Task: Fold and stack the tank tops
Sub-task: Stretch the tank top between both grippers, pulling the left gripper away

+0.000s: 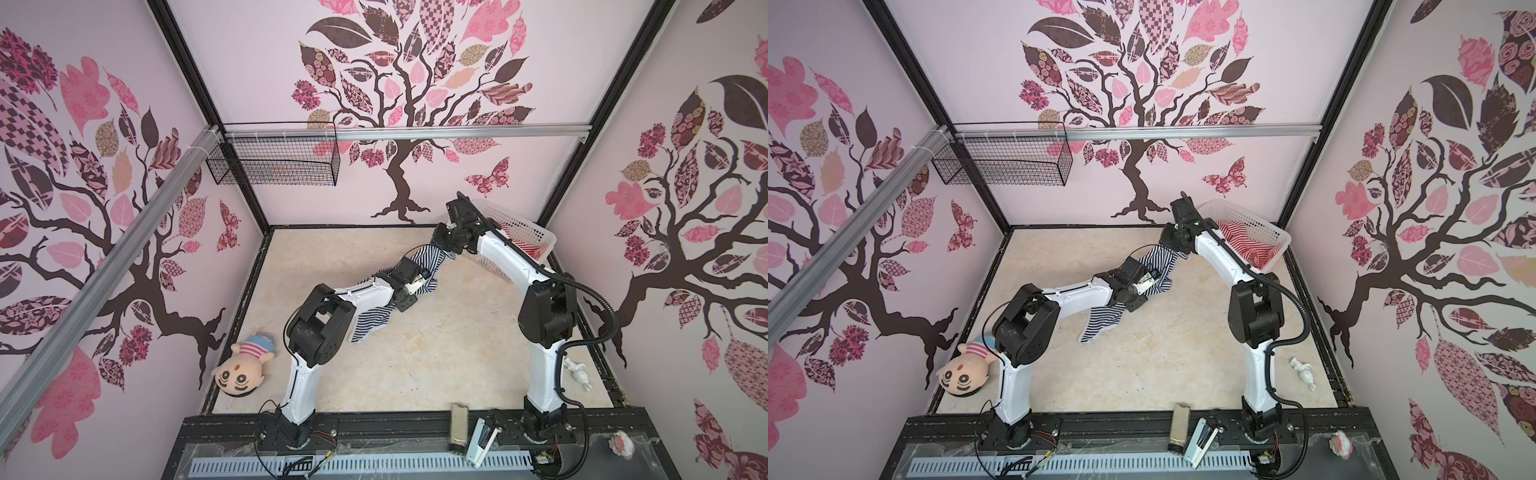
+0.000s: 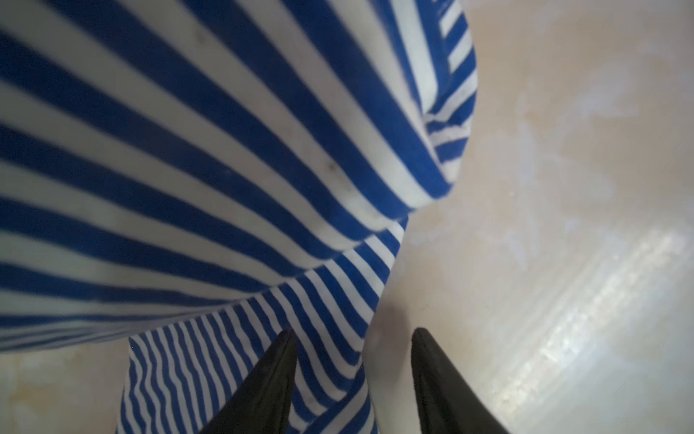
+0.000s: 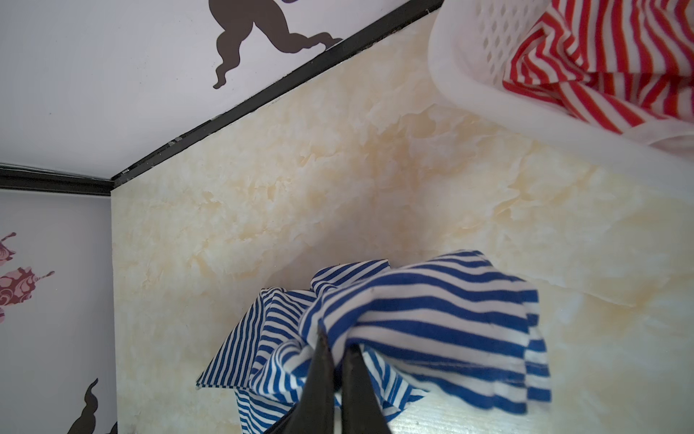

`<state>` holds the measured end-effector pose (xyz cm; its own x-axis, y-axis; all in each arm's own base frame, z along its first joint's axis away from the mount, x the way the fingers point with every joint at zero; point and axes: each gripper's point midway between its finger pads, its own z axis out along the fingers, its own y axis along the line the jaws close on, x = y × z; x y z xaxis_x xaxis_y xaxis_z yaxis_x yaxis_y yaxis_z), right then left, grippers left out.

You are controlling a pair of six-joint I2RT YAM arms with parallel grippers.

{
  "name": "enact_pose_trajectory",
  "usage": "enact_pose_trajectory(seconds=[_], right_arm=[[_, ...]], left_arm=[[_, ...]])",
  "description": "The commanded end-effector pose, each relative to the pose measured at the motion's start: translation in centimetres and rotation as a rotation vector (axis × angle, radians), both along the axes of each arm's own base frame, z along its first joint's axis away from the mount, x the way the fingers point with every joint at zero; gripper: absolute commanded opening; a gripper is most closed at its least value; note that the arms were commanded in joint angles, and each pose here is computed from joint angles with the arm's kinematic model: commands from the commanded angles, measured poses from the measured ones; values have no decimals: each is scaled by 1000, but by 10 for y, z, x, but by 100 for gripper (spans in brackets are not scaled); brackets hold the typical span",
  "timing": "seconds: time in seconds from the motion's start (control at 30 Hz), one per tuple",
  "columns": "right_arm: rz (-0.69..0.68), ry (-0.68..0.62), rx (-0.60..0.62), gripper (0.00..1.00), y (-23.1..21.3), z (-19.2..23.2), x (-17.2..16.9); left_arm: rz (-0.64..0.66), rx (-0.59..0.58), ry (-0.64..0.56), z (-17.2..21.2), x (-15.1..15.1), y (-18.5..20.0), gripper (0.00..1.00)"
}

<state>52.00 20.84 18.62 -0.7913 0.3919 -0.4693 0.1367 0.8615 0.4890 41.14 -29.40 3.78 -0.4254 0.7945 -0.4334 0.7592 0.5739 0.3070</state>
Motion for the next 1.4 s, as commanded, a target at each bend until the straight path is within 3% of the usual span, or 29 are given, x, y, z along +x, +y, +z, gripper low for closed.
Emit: enact_pose_trajectory(seconds=[0.0, 0.17, 0.4, 0.53, 0.87, 1.1, 1.3, 1.37], right_arm=[[13, 27, -7, 0, -4, -12, -1], [15, 22, -3, 0, -6, -8, -2], [21, 9, 10, 0, -6, -2, -4], [20, 12, 8, 0, -7, -3, -5], [21, 18, 9, 2, -8, -6, -9], [20, 23, 19, 2, -9, -8, -7], [20, 23, 26, 2, -9, -7, -7], [21, 20, 28, 1, -9, -5, -7]], left_arm=[[9, -14, -52, 10, 15, -12, 39], [16, -10, -49, 12, 13, -11, 0], [2, -43, -41, 26, -1, -4, 0], [-31, -68, 10, 21, -11, -11, 21], [-16, -34, 26, 4, -1, -16, 27], [-11, -17, 22, -2, 4, -17, 26], [-10, -11, 15, -3, 6, -16, 13], [-10, -5, 13, -4, 6, -16, 3]])
